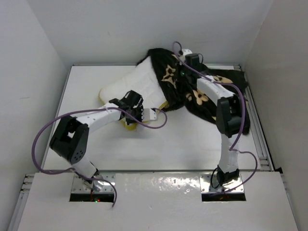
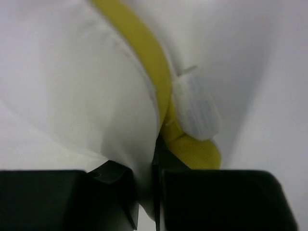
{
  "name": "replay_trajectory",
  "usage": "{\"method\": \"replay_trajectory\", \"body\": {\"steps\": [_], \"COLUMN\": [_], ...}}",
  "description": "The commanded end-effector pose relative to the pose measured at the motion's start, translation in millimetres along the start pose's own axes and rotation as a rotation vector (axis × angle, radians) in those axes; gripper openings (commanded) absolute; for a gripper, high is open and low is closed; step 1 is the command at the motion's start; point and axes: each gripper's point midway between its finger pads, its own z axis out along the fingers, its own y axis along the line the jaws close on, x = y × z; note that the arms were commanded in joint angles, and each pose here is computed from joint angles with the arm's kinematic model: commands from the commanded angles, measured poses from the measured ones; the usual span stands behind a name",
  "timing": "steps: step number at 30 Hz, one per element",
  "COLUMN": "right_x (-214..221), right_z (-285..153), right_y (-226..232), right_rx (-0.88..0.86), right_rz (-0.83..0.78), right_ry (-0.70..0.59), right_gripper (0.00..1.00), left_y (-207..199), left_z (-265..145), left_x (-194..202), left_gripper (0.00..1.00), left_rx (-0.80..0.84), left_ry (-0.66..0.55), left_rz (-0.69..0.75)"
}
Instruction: Put the pillow into the pillowcase
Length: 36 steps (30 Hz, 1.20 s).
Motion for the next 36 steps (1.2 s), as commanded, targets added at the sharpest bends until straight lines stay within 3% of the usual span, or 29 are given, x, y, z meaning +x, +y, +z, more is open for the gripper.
{"method": "replay_trajectory", "body": {"steps": [1, 3, 4, 5, 8, 14, 15, 16, 17, 18, 19, 20, 21, 22, 24, 25, 26, 29, 36], "right_x": [-45, -48, -49, -45, -43, -54, -33, -39, -34, 9, 15, 48, 61, 50, 80, 80, 84, 81, 73], "right_z": [-13, -11, -12, -10, -11, -66, -70, -93, -100, -98, -112, -110, -114, -123, -124, -124, -116, -85, -40], "right_y": [158, 171, 175, 172, 143, 52, 43, 43, 47, 45, 60, 60, 70, 78, 80, 91, 96, 106, 82], "right_rx": [-0.5, -0.534, -0.536, -0.515, -0.386, -0.147, -0.121, -0.127, -0.147, -0.148, -0.172, -0.172, -0.193, -0.225, -0.237, -0.254, -0.258, -0.204, -0.056], "right_rz": [-0.091, -0.073, -0.064, -0.056, -0.041, 0.128, 0.15, 0.161, 0.155, 0.154, 0.132, 0.128, 0.115, 0.147, 0.195, 0.19, 0.177, 0.125, 0.208], "right_ry": [-0.142, -0.168, -0.171, -0.159, -0.147, -0.214, -0.181, -0.214, -0.232, -0.166, -0.182, -0.16, -0.165, -0.25, -0.264, -0.292, -0.301, -0.29, -0.36], "right_gripper": [0.24, 0.34, 0.46, 0.71, 0.99, 0.99, 0.95, 0.91, 0.79, 0.25, 0.07, 0.0, 0.05, 0.12, 0.29, 0.43, 0.48, 0.53, 0.48], "left_y": [-76, -84, -85, -87, -70, -35, -34, -35, -36, -37, -37, -36, -36, -33, -33, -32, -29, -24, -20], "left_z": [-33, -41, -42, -43, -36, -31, -34, -36, -37, -39, -39, -40, -40, -41, -41, -41, -41, -44, -52], "left_x": [-78, -93, -99, -106, -105, -66, -64, -62, -61, -62, -63, -64, -65, -67, -69, -69, -70, -73, -78], "left_gripper": [0.0, 0.0, 0.0, 0.0, 0.0, 0.0, 0.0, 0.0, 0.0, 0.0, 0.0, 0.0, 0.0, 0.0, 0.0, 0.0, 0.0, 0.0, 0.0], "left_rx": [0.315, 0.351, 0.353, 0.367, 0.322, 0.198, 0.194, 0.197, 0.196, 0.199, 0.198, 0.199, 0.201, 0.195, 0.194, 0.192, 0.191, 0.18, 0.161], "left_ry": [-0.25, -0.286, -0.306, -0.339, -0.353, -0.277, -0.281, -0.279, -0.277, -0.275, -0.274, -0.271, -0.271, -0.271, -0.263, -0.261, -0.261, -0.26, -0.267], "left_rz": [0.143, 0.104, 0.083, 0.058, -0.081, -0.251, -0.258, -0.268, -0.275, -0.285, -0.291, -0.301, -0.305, -0.308, -0.316, -0.319, -0.324, -0.337, -0.353]}}
